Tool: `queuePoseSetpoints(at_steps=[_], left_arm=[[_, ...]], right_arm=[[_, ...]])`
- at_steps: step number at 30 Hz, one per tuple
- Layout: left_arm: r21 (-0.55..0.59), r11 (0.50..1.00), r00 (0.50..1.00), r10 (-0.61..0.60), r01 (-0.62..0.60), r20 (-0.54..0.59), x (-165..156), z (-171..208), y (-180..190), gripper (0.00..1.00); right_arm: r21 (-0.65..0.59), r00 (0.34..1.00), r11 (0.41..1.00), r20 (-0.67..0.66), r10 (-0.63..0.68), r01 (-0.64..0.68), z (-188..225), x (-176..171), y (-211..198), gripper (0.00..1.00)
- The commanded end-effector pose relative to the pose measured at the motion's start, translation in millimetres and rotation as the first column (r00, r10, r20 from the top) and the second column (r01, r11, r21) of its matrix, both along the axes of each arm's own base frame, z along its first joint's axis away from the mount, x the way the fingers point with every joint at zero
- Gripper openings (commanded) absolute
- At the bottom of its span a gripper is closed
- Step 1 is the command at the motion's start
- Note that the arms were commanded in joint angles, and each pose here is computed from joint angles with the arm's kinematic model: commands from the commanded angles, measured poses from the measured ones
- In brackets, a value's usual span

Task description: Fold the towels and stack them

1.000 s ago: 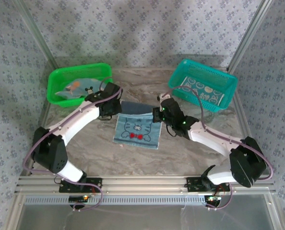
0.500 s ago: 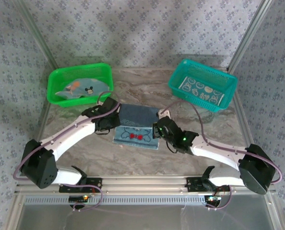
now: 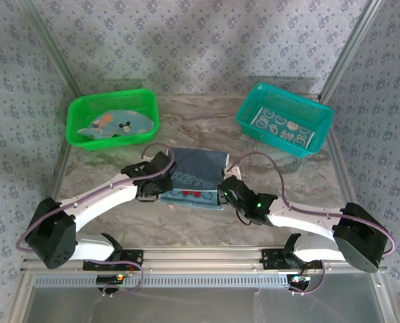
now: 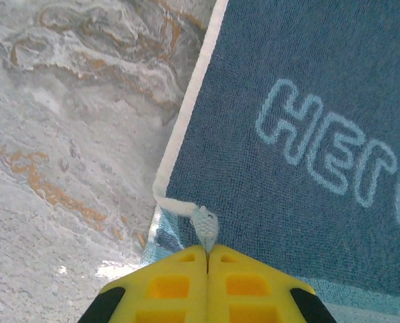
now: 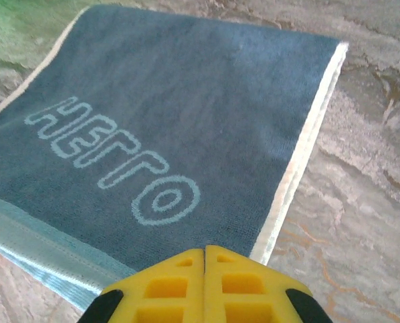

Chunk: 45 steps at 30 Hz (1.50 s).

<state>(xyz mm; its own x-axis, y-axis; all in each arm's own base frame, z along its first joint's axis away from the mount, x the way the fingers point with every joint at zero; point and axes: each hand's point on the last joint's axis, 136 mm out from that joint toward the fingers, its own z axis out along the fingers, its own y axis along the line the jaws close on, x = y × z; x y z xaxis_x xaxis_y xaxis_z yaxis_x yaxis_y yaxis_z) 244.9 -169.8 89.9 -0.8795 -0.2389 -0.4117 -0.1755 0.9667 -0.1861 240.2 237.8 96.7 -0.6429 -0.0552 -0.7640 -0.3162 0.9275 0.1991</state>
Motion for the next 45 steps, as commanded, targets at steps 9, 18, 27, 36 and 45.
queuePoseSetpoints(at_steps=[9,18,27,36,45], left_arm=[[0.006,1.000,1.000,0.017,-0.017,0.010,-19.9,-10.0,-2.4,0.21],[0.024,1.000,1.000,0.004,-0.005,0.008,-23.1,4.2,-1.7,0.40],[0.014,0.999,0.998,-0.052,0.053,-0.042,2.9,1.1,-7.0,0.40],[-0.067,0.985,0.987,-0.162,0.161,-0.008,44.8,-4.3,-26.8,0.34],[-0.084,0.984,0.977,-0.164,0.154,-0.134,43.3,-50.6,-34.3,0.16]], right_arm=[[-0.025,0.999,0.999,-0.033,-0.041,0.040,-22.0,-15.7,-10.0,0.38],[-0.021,0.995,0.998,-0.075,-0.063,0.061,-5.6,-13.9,-17.9,0.49],[-0.014,0.975,0.995,-0.203,-0.095,0.094,-9.3,8.0,-17.2,0.39],[0.012,0.950,0.989,-0.281,-0.136,0.146,-18.9,39.6,-17.2,0.37],[0.050,0.932,0.999,-0.361,0.014,0.005,-39.9,62.4,18.7,0.15]])
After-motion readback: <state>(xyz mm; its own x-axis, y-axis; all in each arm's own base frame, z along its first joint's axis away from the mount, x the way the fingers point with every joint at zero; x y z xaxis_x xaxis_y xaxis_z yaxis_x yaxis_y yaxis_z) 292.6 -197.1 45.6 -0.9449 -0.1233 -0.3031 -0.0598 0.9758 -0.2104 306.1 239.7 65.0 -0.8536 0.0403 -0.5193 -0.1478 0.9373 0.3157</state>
